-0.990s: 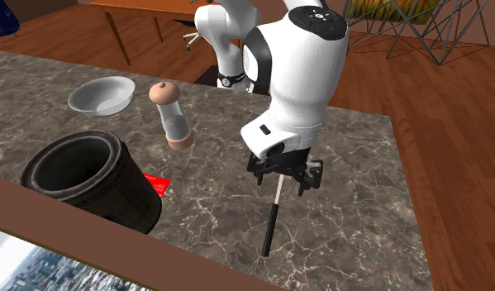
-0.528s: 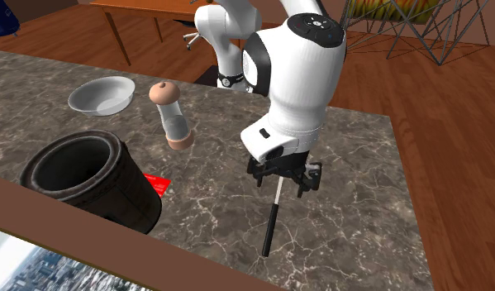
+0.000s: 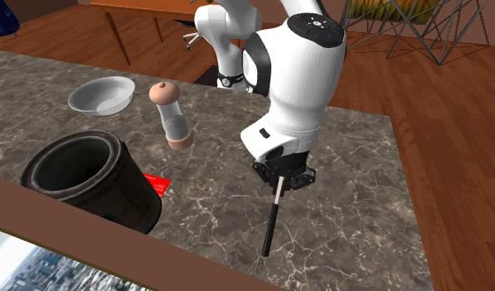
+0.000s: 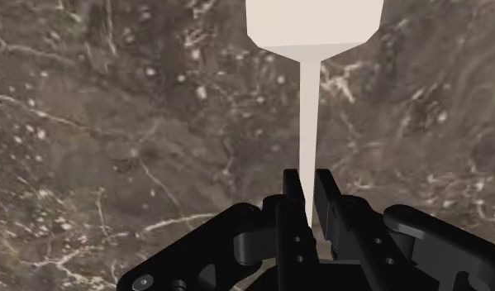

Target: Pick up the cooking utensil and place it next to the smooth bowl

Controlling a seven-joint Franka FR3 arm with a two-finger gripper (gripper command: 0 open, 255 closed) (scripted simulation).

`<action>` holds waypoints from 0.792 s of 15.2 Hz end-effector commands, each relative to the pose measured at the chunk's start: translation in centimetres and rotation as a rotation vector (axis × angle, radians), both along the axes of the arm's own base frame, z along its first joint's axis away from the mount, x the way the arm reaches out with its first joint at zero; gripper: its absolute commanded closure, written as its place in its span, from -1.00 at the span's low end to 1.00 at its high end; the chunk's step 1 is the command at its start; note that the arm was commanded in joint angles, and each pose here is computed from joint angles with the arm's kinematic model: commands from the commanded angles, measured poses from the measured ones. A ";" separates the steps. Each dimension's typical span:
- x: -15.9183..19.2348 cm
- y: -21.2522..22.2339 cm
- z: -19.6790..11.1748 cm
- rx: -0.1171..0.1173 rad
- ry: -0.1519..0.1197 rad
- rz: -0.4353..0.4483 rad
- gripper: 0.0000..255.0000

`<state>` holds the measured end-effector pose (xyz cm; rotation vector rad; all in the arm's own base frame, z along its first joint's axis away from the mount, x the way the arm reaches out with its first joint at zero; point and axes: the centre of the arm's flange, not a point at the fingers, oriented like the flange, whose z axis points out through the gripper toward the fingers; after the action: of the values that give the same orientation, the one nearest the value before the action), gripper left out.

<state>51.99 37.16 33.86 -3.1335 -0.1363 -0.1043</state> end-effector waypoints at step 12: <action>0.0 0.0 4.7 0.000 0.000 0.000 1.00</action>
<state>52.04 37.17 38.05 -3.1335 -0.1361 -0.1046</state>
